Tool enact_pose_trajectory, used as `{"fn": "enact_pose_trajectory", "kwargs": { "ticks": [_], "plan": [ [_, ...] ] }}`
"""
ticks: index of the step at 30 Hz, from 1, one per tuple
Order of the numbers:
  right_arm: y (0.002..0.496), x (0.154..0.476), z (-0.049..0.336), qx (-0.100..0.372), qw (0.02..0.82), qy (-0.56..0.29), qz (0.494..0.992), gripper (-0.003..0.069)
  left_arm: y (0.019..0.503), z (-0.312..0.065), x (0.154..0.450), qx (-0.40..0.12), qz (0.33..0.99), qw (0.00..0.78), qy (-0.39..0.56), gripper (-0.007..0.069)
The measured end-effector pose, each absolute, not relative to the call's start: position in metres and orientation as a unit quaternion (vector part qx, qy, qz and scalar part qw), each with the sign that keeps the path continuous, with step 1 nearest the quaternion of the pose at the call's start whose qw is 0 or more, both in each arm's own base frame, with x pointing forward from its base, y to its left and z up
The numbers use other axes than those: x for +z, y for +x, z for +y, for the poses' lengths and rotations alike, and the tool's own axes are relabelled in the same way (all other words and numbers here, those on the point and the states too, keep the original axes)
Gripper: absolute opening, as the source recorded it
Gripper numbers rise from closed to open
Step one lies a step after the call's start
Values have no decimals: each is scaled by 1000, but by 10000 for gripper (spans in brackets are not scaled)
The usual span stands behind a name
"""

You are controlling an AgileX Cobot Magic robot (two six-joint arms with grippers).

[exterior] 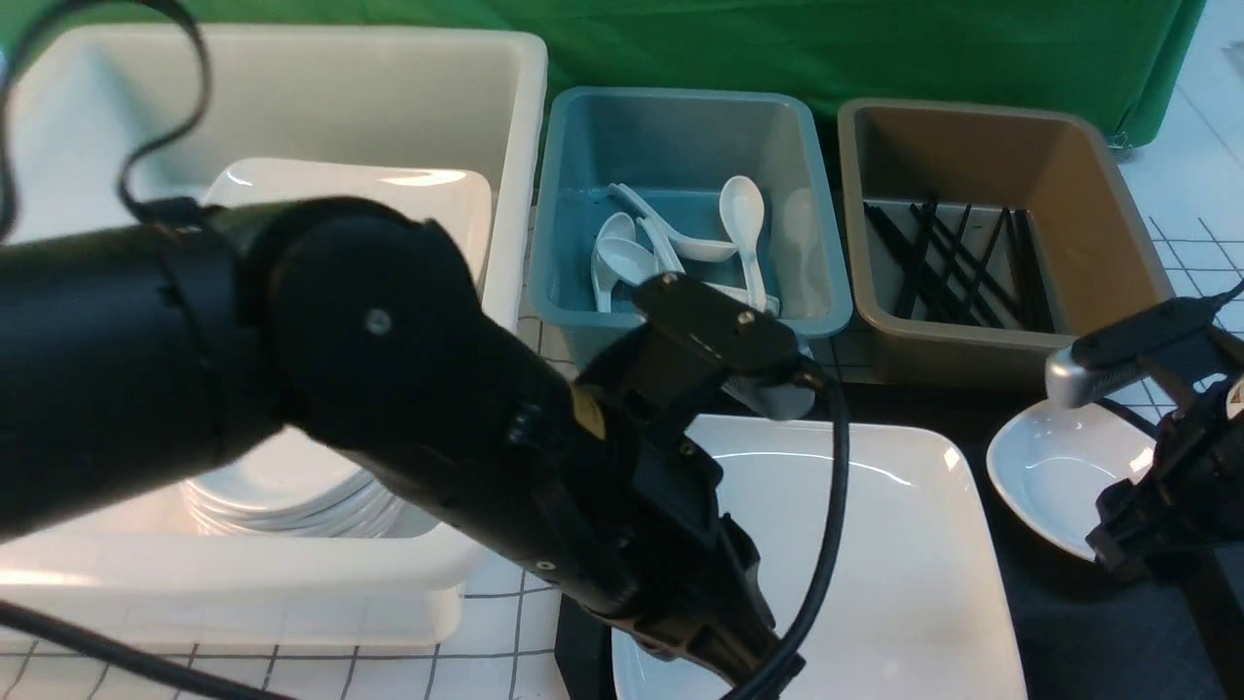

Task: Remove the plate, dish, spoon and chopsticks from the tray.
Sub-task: Use the right arm to grab a small plate from the dinner plate

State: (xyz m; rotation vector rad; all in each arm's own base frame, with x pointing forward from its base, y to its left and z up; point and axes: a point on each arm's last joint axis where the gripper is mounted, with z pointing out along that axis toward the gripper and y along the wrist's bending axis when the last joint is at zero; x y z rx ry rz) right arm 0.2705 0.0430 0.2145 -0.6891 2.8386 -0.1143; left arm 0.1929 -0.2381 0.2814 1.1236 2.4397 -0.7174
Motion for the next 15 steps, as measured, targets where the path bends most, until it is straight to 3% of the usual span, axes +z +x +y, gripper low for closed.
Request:
{"fn": "enact_pose_trajectory", "kwargs": {
  "ticks": [4, 15],
  "plan": [
    [281, 199, 46, -38, 119, -245, 961, 491, 199, -243, 267, -243, 869, 164, 399, -3],
    [293, 177, 52, -37, 119, -271, 955, 463, 202, -244, 266, -238, 868, 175, 399, -3]
  ]
}}
